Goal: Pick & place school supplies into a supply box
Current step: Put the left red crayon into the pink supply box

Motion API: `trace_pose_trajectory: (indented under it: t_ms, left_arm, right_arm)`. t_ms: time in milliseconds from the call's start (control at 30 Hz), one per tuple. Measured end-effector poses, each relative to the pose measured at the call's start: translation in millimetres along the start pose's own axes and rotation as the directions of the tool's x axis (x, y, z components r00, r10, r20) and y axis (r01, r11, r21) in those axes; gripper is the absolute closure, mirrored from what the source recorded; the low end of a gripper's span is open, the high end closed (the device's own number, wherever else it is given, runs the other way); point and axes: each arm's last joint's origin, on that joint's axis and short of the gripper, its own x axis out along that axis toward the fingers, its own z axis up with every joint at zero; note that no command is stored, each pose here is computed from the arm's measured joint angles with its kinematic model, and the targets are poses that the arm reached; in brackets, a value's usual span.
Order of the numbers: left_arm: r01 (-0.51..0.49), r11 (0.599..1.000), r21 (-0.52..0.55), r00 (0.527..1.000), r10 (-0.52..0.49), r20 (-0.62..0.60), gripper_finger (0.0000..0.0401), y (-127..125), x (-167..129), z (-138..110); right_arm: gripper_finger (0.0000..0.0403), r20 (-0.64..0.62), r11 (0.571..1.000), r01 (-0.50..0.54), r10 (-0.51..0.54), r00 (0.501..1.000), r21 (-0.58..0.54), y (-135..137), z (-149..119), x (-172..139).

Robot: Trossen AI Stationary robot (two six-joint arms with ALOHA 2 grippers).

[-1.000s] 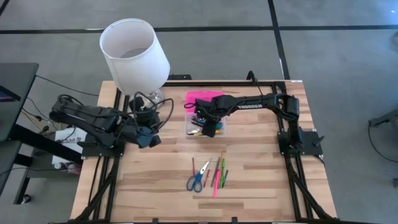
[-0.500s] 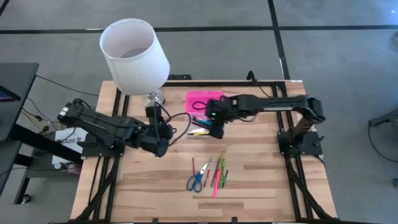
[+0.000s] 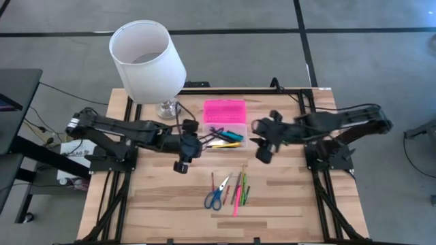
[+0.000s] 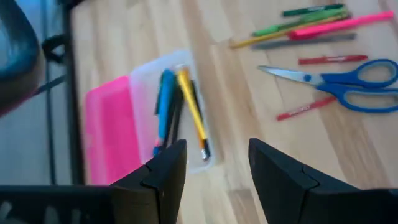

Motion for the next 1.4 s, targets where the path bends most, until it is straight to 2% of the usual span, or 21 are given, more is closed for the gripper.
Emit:
trace_pose_trajectory:
  t_ms: [167, 367, 600, 767, 900, 1133, 1400]
  left_arm:
    - [0.117, 0.99, 0.081, 0.992, -0.113, -0.055, 0.0232, 1.7, 33.2, 2.1]
    - [0.267, 0.95, 0.161, 0.957, -0.242, -0.159, 0.0232, -4.3, 83.4, 0.6]
    - [0.42, 0.883, 0.211, 0.901, -0.379, -0.209, 0.0232, -15.8, 127.8, -2.1]
    - [0.453, 0.845, 0.285, 0.886, -0.391, -0.249, 0.0232, -24.4, 155.4, -5.2]
    - [0.452, 0.835, 0.312, 0.888, -0.389, -0.246, 0.0232, -26.7, 165.7, -5.1]
    - [0.445, 0.825, 0.347, 0.895, -0.418, -0.156, 0.0232, -26.9, 168.7, 2.5]
    - [0.41, 0.768, 0.493, 0.899, -0.431, -0.076, 0.0232, -30.4, 168.8, 11.0]
  right_arm:
    - [0.0281, 0.091, 1.0, -0.011, 0.008, 0.996, 0.026, 14.7, -19.1, -28.2]
    - [0.0281, 0.16, 0.999, 0.002, -0.008, 0.987, 0.041, 32.5, -34.7, -46.6]
    - [0.0282, 0.129, 0.995, 0.051, -0.062, 0.99, 0.088, 43.7, -53.6, -52.2]
    - [0.0282, 0.122, 0.988, 0.066, -0.083, 0.989, 0.137, 48.2, -64.9, -58.1]
    - [0.0282, 0.166, 0.984, 0.061, -0.089, 0.982, 0.166, 52.7, -71.2, -65.4]
    - [0.0282, 0.178, 0.976, 0.059, -0.097, 0.979, 0.208, 54.3, -82.6, -74.3]
    - [0.0282, 0.236, 0.971, 0.076, -0.13, 0.963, 0.225, 53.4, -89.4, -81.3]
